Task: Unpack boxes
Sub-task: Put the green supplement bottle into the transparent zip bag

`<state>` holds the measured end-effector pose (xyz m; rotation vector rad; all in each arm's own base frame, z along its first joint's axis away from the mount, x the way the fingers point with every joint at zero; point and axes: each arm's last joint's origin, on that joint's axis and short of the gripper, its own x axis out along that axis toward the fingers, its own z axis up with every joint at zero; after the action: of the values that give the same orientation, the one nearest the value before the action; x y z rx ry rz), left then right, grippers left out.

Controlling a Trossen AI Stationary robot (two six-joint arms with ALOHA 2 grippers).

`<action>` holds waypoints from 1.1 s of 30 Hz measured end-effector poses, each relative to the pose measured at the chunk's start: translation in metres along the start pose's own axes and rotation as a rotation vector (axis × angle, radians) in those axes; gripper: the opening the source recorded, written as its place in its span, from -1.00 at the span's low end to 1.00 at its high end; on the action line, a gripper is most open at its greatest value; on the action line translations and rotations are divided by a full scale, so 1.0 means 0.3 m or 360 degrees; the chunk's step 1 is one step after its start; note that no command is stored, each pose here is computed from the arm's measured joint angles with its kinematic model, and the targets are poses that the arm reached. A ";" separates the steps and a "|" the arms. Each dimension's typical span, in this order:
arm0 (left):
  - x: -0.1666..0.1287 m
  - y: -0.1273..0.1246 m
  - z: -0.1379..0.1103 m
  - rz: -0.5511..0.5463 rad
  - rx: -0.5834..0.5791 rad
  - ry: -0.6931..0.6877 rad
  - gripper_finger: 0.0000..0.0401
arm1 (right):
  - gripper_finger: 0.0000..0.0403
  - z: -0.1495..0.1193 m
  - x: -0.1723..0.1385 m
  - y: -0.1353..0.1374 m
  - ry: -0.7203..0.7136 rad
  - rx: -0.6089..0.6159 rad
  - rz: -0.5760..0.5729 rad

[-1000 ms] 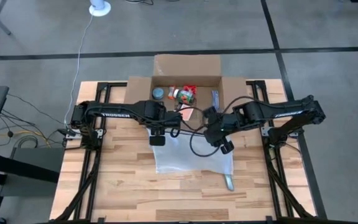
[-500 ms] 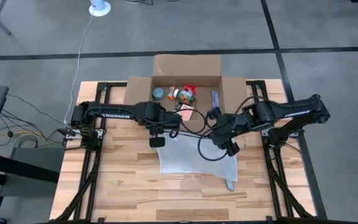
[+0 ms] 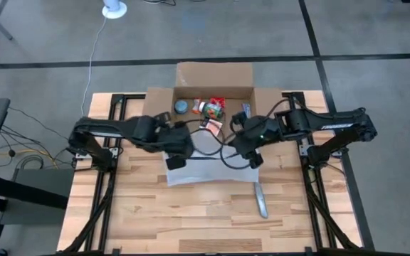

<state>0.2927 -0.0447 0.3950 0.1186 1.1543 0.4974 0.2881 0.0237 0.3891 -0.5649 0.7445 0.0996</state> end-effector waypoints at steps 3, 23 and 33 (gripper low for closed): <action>-0.019 -0.014 -0.050 0.0015 -0.0019 -0.0023 -1.00 | -0.97 -0.004 0.023 -0.035 -0.0033 0.0189 -0.0020; 0.001 0.002 -0.217 0.0179 0.0118 -0.0102 -1.00 | -0.20 0.077 0.176 -0.068 -0.0203 0.0133 0.0008; -0.125 0.066 -0.180 0.0296 0.0187 -0.0326 -1.00 | -0.21 0.120 0.092 -0.149 -0.0331 0.0176 -0.0113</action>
<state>0.2263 -0.0523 0.4113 0.3731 0.9755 0.5675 0.3433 0.0015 0.4123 -0.4669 0.5238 0.0499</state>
